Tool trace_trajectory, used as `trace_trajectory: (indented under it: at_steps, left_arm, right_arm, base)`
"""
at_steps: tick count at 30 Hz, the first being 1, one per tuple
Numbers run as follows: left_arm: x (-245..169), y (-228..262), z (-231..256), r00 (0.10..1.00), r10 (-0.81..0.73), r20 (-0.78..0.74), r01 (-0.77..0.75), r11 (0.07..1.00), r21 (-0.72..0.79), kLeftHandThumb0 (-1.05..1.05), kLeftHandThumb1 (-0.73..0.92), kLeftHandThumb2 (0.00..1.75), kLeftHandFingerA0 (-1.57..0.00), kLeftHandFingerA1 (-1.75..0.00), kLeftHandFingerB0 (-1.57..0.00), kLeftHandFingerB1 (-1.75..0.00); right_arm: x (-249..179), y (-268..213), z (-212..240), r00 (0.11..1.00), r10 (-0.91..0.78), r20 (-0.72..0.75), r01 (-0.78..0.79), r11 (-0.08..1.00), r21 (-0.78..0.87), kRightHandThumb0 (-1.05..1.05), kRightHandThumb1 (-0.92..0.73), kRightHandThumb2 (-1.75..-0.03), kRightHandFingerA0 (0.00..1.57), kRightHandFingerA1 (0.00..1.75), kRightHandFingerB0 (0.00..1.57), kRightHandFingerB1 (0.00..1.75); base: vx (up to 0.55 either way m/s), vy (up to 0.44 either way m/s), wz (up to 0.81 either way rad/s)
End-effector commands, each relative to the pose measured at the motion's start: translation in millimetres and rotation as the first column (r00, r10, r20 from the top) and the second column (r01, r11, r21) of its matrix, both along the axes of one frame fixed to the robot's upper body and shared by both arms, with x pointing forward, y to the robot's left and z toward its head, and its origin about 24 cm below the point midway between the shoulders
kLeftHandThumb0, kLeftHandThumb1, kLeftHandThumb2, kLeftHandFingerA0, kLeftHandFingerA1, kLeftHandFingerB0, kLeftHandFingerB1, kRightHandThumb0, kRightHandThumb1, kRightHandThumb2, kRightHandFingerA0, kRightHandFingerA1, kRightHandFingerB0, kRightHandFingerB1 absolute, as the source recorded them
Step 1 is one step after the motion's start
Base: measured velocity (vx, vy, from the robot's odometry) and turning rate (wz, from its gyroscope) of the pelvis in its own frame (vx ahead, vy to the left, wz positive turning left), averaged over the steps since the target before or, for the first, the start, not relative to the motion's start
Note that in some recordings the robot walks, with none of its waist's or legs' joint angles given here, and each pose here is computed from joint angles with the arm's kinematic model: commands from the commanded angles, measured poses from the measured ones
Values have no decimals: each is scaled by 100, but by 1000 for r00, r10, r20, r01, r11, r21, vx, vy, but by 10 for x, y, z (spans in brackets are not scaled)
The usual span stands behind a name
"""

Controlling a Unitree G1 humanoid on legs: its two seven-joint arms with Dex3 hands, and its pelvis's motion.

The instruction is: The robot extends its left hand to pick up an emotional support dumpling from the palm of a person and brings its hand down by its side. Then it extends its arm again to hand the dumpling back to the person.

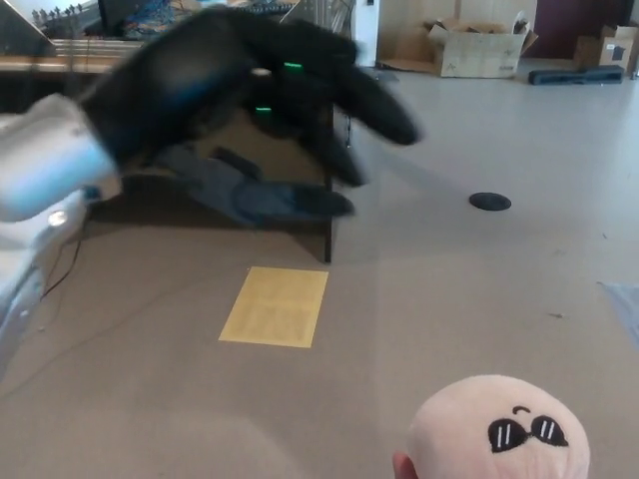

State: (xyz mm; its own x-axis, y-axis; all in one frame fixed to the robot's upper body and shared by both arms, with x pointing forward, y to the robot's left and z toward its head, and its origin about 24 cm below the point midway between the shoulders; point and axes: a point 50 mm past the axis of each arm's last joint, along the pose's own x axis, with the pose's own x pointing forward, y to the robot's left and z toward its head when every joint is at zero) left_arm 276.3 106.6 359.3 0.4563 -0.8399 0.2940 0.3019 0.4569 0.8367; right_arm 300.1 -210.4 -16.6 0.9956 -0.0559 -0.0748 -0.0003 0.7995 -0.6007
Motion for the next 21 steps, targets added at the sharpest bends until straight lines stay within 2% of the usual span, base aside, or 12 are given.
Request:
trace_trajectory:
  at_steps: [1, 2, 5, 9, 10, 12, 15, 16, 18, 19, 21]
  left_arm:
    - [-74, -433, -56, 991, -29, -127, 93, 842, 531, -67, 40, 81, 0, -8, 0, -8]
    - [-89, -541, -103, 992, -39, -123, 104, 809, 579, -70, 42, 83, 0, -4, 0, -2]
    - [-86, -675, -186, 989, -42, -144, 125, 765, 632, -69, 41, 84, 0, -6, 0, -4]
    - [-84, -679, -179, 988, -37, -147, 123, 760, 638, -69, 41, 84, 0, -6, 0, -4]
    - [-81, -787, -228, 993, -39, -110, 105, 717, 689, -73, 42, 87, 0, 0, 0, -3]
    - [-80, -886, -264, 995, -32, -100, 95, 674, 733, -71, 41, 86, 0, 0, 0, -4]
    - [-73, -931, -277, 994, -26, -110, 99, 659, 745, -71, 41, 86, 0, 0, 0, -4]
    - [-65, -977, -307, 993, -21, -113, 100, 648, 755, -68, 40, 87, 0, 0, 0, -6]
    - [-62, -1013, -330, 992, -21, -123, 108, 634, 765, -69, 41, 87, 0, 0, 0, -2]
    - [-66, -1045, -351, 992, -22, -124, 111, 621, 776, -70, 40, 88, 0, 0, 0, -1]
    - [-68, -1060, -359, 992, -20, -124, 110, 613, 782, -70, 40, 88, 0, 0, 0, -1]
  right_arm:
    - [20, -68, 46, 1000, 7, 11, -6, 999, -42, -32, -59, -58, 78, 66, 76, 52]
    - [28, -66, 46, 1000, 6, 5, -6, 999, -43, -31, -59, -58, 78, 64, 75, 52]
    - [43, -49, 61, 1000, 10, 8, -9, 999, -47, -30, -58, -57, 78, 62, 76, 52]
    - [43, -48, 61, 1000, 10, 8, -9, 999, -47, -30, -58, -57, 78, 62, 76, 52]
    - [63, -47, 82, 1000, 19, 14, -18, 998, -60, -33, -59, -58, 77, 56, 73, 51]
    - [84, -41, 100, 1000, 21, 19, -20, 998, -56, -31, -58, -58, 79, 60, 74, 51]
    - [83, -39, 108, 999, 27, 28, -26, 999, -46, -31, -58, -58, 79, 60, 74, 51]
    - [100, -36, 121, 999, 27, 29, -26, 999, -42, -34, -59, -58, 83, 63, 79, 51]
    - [103, -31, 118, 999, 24, 27, -23, 999, -23, -36, -58, -58, 81, 61, 80, 51]
    - [97, -27, 118, 999, 34, 32, -33, 999, -31, -39, -59, -58, 72, 56, 77, 49]
    - [95, -27, 118, 999, 38, 34, -37, 999, -35, -39, -59, -58, 72, 56, 77, 49]
  base:
    - [0, 0, 0]
    - [0, 0, 0]
    - [0, 0, 0]
    - [0, 0, 0]
    - [0, 0, 0]
    - [0, 0, 0]
    - [0, 0, 0]
    - [0, 0, 0]
    - [0, 0, 0]
    - [0, 0, 0]
    - [0, 0, 0]
